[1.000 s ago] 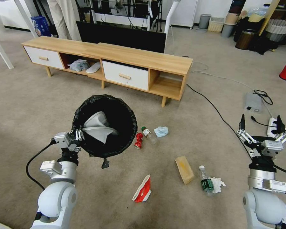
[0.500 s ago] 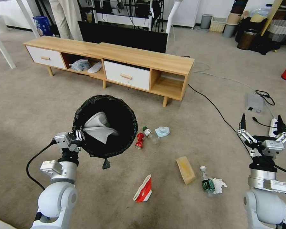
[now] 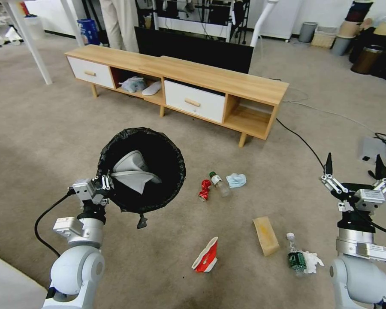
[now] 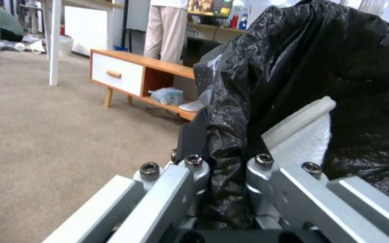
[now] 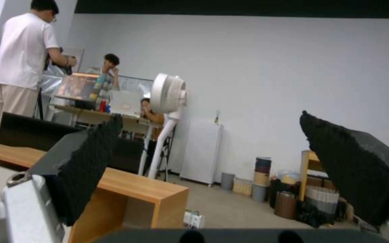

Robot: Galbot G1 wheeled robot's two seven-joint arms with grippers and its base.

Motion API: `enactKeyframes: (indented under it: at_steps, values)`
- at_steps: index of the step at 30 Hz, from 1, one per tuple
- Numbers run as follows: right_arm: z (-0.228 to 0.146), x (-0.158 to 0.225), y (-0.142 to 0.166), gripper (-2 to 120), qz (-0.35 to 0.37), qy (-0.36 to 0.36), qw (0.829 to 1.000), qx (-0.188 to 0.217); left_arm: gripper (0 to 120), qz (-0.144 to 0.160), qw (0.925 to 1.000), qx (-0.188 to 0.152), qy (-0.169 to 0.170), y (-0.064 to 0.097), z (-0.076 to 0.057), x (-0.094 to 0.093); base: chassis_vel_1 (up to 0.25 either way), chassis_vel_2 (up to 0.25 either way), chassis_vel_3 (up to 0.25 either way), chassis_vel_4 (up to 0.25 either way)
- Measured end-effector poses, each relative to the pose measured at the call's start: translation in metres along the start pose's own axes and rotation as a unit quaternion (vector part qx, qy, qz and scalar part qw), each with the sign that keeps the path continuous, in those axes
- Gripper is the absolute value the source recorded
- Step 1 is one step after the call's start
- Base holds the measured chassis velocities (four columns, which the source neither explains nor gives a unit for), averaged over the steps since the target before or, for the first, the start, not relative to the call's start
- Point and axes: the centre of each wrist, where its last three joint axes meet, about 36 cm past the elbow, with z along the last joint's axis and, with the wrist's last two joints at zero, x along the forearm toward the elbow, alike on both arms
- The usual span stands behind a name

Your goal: Pick up the trash bin and place the garbage on the floor into it.

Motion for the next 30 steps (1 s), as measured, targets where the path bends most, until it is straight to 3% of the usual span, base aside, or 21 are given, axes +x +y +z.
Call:
enactKeyframes:
  at_steps: [14,18,26,30]
  values:
    - [0.005,-0.011,-0.009,100,-0.005,0.025,1.0,-0.015,4,-0.002,1.0,-0.005,-0.006,-0.001,-0.001,-0.001,0.0,0.0,0.0,0.0]
    - [0.002,-0.024,-0.015,100,0.003,0.055,0.998,-0.035,4,0.0,1.0,-0.007,-0.005,0.0,-0.003,0.0,0.0,0.0,0.0,0.0]
    - [-0.046,-0.084,-0.022,100,-0.029,0.109,0.989,-0.097,4,0.003,1.0,-0.007,-0.001,-0.002,-0.005,-0.001,0.0,0.0,0.0,0.0]
    - [-0.076,-0.108,-0.003,100,-0.049,0.181,0.973,-0.136,4,0.008,1.0,-0.005,0.002,-0.005,-0.004,-0.001,0.0,0.0,0.0,0.0]
